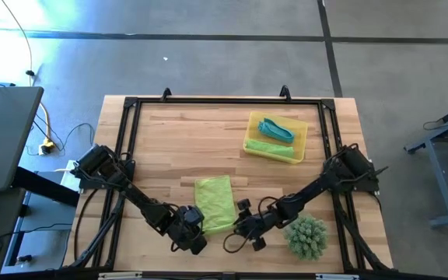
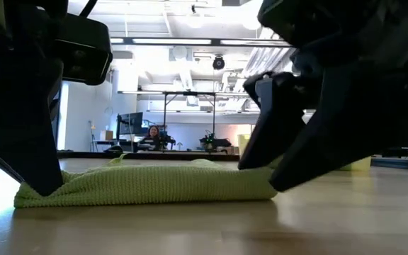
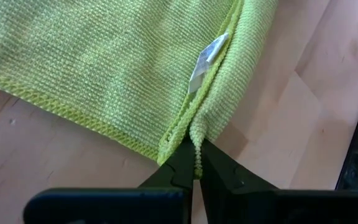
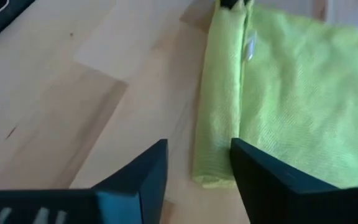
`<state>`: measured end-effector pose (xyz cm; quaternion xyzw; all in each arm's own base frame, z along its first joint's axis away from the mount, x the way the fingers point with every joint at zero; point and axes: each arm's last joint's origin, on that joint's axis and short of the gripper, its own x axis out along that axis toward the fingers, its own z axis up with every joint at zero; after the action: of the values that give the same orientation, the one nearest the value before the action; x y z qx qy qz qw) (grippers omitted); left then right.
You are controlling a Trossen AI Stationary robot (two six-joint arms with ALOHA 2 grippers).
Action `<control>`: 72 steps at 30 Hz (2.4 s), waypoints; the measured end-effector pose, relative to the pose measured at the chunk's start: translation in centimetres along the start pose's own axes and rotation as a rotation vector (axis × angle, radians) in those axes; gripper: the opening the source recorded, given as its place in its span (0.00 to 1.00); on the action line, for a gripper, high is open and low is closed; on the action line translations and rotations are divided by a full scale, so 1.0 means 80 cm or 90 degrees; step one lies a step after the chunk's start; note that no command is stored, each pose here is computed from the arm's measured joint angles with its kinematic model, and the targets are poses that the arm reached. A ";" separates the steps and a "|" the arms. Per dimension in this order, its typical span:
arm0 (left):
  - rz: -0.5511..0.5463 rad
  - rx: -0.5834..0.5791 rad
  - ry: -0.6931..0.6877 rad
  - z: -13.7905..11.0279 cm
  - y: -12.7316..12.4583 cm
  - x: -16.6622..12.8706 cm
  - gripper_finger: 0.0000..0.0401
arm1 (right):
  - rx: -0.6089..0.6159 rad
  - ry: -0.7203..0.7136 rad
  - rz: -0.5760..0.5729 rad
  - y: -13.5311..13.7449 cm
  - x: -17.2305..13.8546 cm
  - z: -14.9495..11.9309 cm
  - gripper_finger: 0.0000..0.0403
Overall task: Roll microfiber towels into tight, uniform cylinder then place into a basket
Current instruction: Roll the green microfiber towel
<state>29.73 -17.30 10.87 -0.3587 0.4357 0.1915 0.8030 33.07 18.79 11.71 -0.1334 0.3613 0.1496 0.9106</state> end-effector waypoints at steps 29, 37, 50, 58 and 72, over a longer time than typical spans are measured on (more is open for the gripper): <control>-0.016 0.006 -0.010 0.002 -0.004 -0.005 0.01 | 0.174 0.037 -0.020 -0.001 0.026 -0.021 0.04; -0.034 0.083 -0.017 0.009 -0.009 -0.030 0.15 | 0.230 0.044 0.062 -0.002 0.026 -0.019 0.01; -0.109 0.444 -0.034 -0.004 -0.027 -0.060 0.32 | 0.459 0.090 0.237 -0.038 0.032 -0.019 0.00; -0.085 0.619 -0.131 -0.027 -0.036 -0.056 0.33 | 0.469 0.089 0.233 -0.046 0.033 -0.019 0.00; -0.076 0.656 -0.126 -0.030 -0.033 -0.032 0.44 | 0.471 0.088 0.228 -0.046 0.033 -0.020 0.00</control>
<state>28.65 -20.84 13.27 0.0786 0.3740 -0.0606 0.9221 35.29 15.29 9.28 0.2581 0.4686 0.1559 0.8303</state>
